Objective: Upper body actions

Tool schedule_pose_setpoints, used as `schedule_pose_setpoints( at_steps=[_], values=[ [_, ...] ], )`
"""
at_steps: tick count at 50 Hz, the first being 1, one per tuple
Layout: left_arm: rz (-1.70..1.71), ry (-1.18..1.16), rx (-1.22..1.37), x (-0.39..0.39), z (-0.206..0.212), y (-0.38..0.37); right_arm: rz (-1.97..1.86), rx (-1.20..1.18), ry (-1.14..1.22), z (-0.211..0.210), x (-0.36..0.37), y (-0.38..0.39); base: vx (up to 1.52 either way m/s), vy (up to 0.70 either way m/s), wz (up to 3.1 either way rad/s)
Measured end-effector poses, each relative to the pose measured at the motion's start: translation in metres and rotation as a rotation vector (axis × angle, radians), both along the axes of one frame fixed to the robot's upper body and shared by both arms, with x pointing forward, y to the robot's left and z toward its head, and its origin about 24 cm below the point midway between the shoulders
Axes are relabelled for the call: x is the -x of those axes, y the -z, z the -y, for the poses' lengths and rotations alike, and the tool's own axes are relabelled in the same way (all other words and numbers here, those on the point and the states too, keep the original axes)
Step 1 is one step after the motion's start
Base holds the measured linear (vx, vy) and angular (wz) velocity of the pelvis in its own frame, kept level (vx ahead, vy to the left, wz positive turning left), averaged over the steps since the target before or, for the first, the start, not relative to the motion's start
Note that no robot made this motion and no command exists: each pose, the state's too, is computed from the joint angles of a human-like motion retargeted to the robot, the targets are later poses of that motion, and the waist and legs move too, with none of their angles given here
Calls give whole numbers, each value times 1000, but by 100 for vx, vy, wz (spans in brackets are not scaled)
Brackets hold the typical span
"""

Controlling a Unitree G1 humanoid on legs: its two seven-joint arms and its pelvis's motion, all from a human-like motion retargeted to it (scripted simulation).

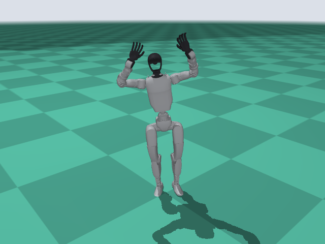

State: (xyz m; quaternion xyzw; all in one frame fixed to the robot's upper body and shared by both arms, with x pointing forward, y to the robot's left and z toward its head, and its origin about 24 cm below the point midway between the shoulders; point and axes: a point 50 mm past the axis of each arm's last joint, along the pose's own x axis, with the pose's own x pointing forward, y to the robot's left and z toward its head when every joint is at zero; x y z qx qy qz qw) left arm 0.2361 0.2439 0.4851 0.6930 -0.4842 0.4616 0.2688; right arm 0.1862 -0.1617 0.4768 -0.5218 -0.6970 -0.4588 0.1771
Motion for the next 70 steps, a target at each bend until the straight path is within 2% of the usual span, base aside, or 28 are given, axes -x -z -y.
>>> schedule_pose_setpoints(
  at_steps=[2, 4, 8, 11, 13, 16, 19, 21, 24, 28, 32, 36, 40, 46, 48, 50, 52, 55, 58, 60, 65, 70],
  values=[
    [18, 86, 39, 0, -9, 0, -102, -15, -29, 14, -12, 1, -3, 1, 4],
    [23, 102, 233, 0, -46, 4, -280, -181, -6, 50, -28, -1, -10, 7, 9],
    [19, 6, 765, 9, -154, 54, -564, -653, 134, 155, -43, 19, -10, 11, 2],
    [1, -108, 1212, 37, -232, 125, -642, -1006, 229, 241, -33, 65, -7, 10, -3],
    [-6, -186, 1514, 65, -268, 183, -637, -1251, 283, 291, -11, 110, -6, 9, -7],
    [1, -235, 1884, 105, -292, 274, -636, -1645, 284, 344, 27, 196, 1, 10, -4],
    [-1, -286, 2129, 147, -289, 363, -756, -1991, 154, 363, 59, 293, 6, 6, -3],
    [0, -374, 2270, 174, -273, 420, -872, -2168, 43, 355, 72, 358, 11, 3, -2],
    [-46, -542, 2485, 215, -230, 500, -1038, -2382, -28, 320, 85, 448, 11, -3, -2],
    [-200, -818, 2804, 266, -149, 581, -1432, -2500, 206, 254, 107, 538, 8, -4, -2],
    [-577, -1018, 3028, 288, -67, 625, -1901, -2380, 597, 201, 128, 587, -3, 3, -25],
    [-1080, -1010, 3088, 281, -1, 650, -2312, -2164, 921, 153, 149, 619, -7, 0, -25],
    [-1451, -966, 3004, 267, 48, 661, -2636, -2000, 1046, 105, 173, 640, 0, 0, 0],
    [-1777, -864, 2918, 263, 106, 666, -3184, -1688, 1193, 50, 209, 653, 1, 0, 0],
    [-1895, -829, 2857, 258, 118, 666, -3318, -1603, 1229, 39, 212, 655, -7, 0, -6],
    [-1983, -920, 2671, 253, 116, 666, -3281, -1572, 1345, 38, 213, 654, -6, -1, -25],
    [-2042, -914, 2540, 245, 99, 667, -3217, -1561, 1347, 43, 208, 654, -1, -1, 42],
    [-2160, -837, 2475, 233, 81, 667, -3237, -1525, 1282, 49, 200, 654, -1, -4, 179],
    [-2208, -832, 2544, 233, 72, 666, -3326, -1376, 1309, 59, 193, 652, -5, -3, -109],
    [-2185, -857, 2591, 235, 70, 666, -3327, -1358, 1322, 64, 191, 651, -3, -2, -76],
    [-1963, -897, 2755, 244, 72, 665, -3230, -1467, 1270, 67, 187, 651, 0, 0, 0],
    [-1888, -1000, 2803, 265, 81, 664, -3213, -1557, 1223, 61, 199, 652, 0, 0, 0]
  ],
)
